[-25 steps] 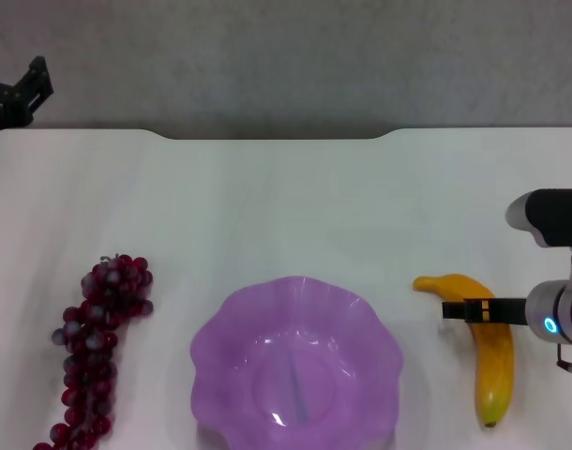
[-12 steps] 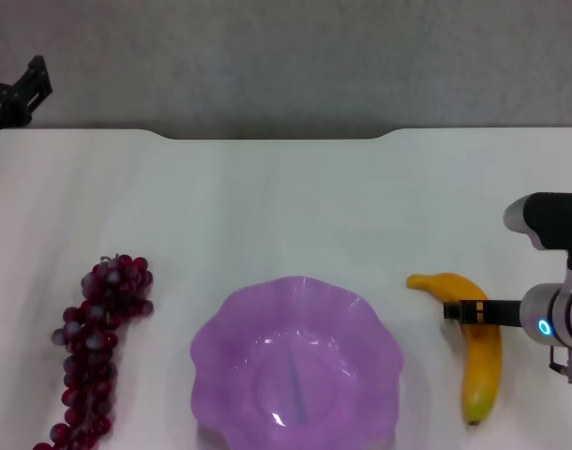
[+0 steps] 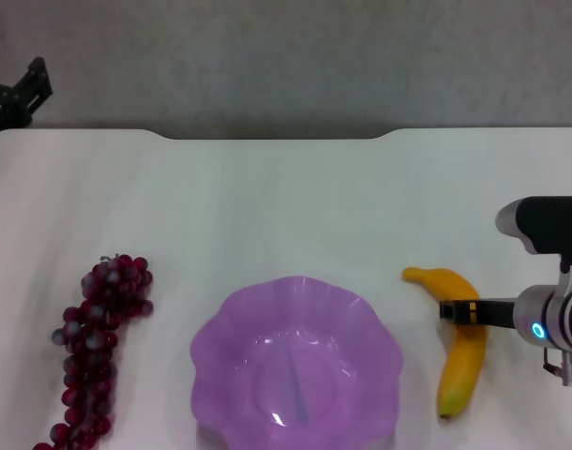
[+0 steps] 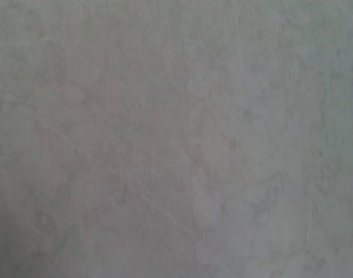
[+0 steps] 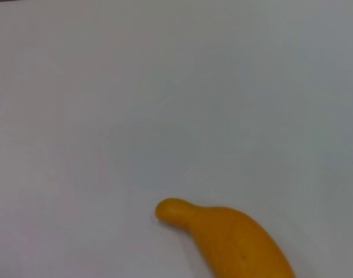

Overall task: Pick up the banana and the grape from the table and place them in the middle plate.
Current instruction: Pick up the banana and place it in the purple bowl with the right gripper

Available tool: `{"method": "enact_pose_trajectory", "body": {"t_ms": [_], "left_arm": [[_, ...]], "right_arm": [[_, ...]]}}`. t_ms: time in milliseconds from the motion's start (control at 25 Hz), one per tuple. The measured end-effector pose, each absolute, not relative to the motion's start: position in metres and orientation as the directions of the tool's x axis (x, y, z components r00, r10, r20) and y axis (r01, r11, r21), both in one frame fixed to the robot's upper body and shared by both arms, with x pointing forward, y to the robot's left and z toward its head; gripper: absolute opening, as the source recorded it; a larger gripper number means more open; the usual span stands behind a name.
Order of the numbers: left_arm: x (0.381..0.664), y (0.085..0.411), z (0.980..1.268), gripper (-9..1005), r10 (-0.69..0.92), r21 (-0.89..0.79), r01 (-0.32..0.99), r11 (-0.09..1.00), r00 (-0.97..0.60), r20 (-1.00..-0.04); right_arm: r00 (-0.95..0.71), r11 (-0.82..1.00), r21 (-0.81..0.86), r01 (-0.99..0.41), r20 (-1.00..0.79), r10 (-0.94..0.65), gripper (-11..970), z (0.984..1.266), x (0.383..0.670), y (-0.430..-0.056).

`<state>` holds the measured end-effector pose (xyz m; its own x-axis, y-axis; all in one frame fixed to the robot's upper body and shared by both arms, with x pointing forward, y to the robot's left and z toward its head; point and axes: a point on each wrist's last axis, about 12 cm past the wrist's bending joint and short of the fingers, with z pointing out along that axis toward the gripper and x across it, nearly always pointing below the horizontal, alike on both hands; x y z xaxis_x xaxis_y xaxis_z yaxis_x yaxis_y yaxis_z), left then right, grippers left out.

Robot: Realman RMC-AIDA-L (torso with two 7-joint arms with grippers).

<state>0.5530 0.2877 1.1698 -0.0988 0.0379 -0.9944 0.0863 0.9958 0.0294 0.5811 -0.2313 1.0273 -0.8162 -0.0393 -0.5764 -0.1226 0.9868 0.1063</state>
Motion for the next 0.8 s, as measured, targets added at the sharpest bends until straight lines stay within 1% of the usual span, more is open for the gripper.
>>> {"method": "enact_pose_trajectory", "body": {"t_ms": [200,320,520,560,640,720,760,800], "left_arm": [[0.553,0.288,1.17,756,0.039,0.031,0.086,0.996,-0.099,-0.994],[0.552,0.289,1.169,756,0.04,0.031,0.083,0.996,-0.103,-0.994],[0.551,0.289,1.169,756,0.04,0.032,0.084,0.996,-0.103,-0.994],[0.551,0.288,1.169,756,0.04,0.032,0.085,0.996,-0.103,-0.994],[0.551,0.288,1.169,756,0.04,0.031,0.087,0.996,-0.103,-0.994],[0.551,0.288,1.169,756,0.041,0.031,0.088,0.996,-0.104,-0.994],[0.551,0.288,1.169,756,0.041,0.032,0.088,0.996,-0.104,-0.994],[0.551,0.288,1.169,756,0.041,0.032,0.088,0.996,-0.105,-0.994]], "right_arm": [[-0.811,0.985,0.102,-0.136,-0.582,-0.052,510,1.029,0.582,-0.23],[-0.791,0.981,0.114,-0.159,-0.609,-0.058,510,1.038,0.582,-0.225],[-0.743,0.981,0.1,-0.165,-0.667,-0.056,509,1.065,0.583,-0.234],[-0.72,0.983,0.079,-0.166,-0.691,-0.066,509,1.079,0.582,-0.238],[-0.714,0.984,0.069,-0.164,-0.697,-0.07,509,1.084,0.581,-0.241],[-0.68,0.984,0.042,-0.172,-0.728,-0.088,509,1.104,0.577,-0.242],[-0.68,0.984,0.042,-0.172,-0.728,-0.088,509,1.104,0.577,-0.242],[-0.668,0.983,0.035,-0.178,-0.738,-0.095,509,1.111,0.575,-0.241]]}}
